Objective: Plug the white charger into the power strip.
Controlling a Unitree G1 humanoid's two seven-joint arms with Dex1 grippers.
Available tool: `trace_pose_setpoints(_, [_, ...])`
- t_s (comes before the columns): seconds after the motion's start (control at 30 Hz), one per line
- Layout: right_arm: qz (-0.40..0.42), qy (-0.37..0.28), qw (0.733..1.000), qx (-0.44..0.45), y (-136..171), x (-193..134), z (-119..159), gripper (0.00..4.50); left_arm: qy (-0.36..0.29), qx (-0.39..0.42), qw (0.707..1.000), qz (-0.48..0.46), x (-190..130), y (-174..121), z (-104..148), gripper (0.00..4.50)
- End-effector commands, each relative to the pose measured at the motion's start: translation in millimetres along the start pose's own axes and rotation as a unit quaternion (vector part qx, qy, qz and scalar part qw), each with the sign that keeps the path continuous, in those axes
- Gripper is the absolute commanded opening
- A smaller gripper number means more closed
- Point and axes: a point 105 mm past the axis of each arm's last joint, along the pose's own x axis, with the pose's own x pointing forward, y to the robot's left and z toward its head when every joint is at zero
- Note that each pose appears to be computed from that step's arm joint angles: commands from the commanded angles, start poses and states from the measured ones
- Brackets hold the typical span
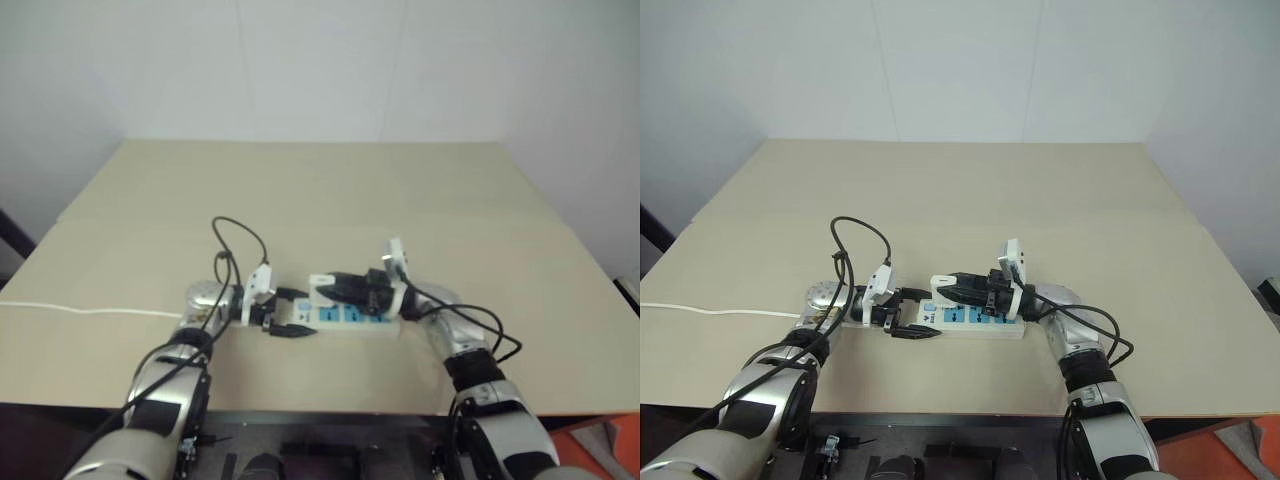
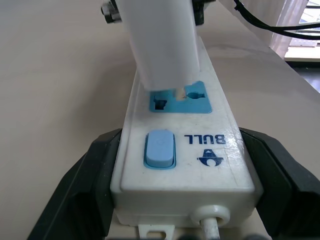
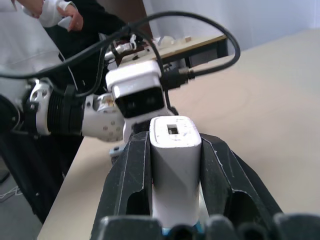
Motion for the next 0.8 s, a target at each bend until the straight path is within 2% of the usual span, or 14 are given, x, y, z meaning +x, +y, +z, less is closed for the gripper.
trace_pose_setpoints(0.03, [0.009,-0.005,0.999,-0.034,-2,0,9,1.09,0.015,0.005,1.000,-0.015,0,-1,1,3.27])
trace_pose_setpoints(0.4, [-0.018,0.014,0.998,-0.053,-15,-14,-1,1.09,0.017,0.006,1.000,-0.016,0,-1,1,3.27])
trace_pose_setpoints(0.8, [-0.022,0.037,0.997,-0.057,-10,-21,-23,1.09,0.014,0.007,1.000,-0.016,1,0,2,3.27])
